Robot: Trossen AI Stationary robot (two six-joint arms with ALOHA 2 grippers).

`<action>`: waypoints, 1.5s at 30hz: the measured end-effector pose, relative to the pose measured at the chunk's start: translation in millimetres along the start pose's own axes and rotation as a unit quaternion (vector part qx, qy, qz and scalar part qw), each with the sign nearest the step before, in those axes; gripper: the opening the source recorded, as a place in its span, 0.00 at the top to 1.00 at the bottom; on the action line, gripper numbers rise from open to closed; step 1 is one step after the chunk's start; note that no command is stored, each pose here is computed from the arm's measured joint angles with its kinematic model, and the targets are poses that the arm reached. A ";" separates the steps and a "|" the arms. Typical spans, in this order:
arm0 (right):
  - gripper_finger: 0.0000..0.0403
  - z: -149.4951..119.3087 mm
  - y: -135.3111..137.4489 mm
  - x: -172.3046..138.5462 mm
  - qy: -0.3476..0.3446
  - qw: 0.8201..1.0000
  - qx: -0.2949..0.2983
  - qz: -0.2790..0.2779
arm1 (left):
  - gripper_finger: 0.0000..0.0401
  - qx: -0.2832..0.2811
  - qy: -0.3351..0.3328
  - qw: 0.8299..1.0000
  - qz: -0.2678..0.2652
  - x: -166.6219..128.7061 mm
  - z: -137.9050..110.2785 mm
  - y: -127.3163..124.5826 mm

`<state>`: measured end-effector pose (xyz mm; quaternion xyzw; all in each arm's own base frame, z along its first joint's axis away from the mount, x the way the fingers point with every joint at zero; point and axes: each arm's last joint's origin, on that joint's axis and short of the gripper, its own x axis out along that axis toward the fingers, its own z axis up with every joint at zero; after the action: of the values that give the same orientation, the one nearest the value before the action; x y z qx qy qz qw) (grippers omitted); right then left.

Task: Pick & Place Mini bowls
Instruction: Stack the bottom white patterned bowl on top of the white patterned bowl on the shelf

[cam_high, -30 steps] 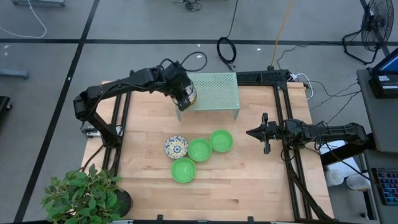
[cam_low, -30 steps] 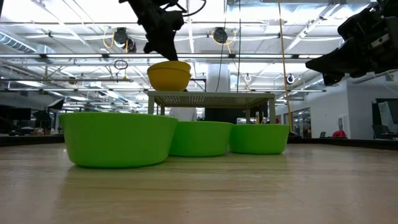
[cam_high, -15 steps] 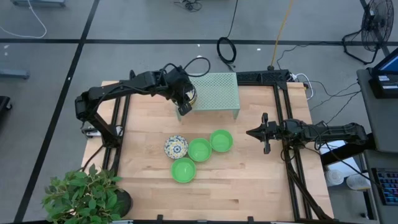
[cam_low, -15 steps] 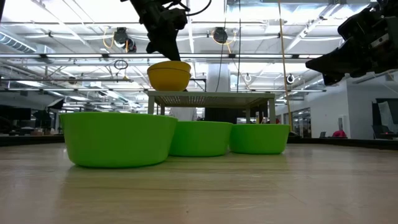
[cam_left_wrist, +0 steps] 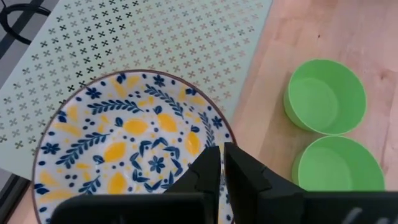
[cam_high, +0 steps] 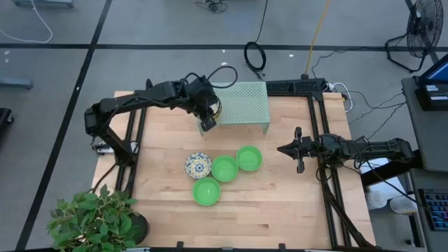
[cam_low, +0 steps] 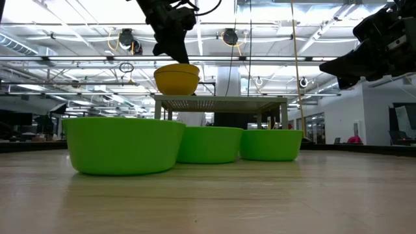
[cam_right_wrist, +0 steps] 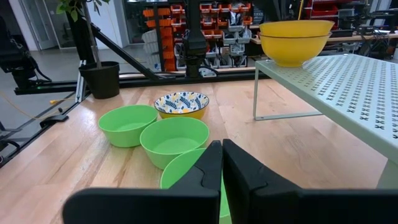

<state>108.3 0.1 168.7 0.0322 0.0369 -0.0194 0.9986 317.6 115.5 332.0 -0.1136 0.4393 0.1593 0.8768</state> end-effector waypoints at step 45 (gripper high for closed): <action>1.00 0.3 0.0 0.0 -0.001 1.000 0.000 0.000 | 0.93 -0.063 0.074 0.993 0.071 43.1 -6.0 38.1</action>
<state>108.3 0.1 169.0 0.0322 0.0354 -0.0193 0.9987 323.1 156.4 291.4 -0.1490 0.4990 0.2393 0.8195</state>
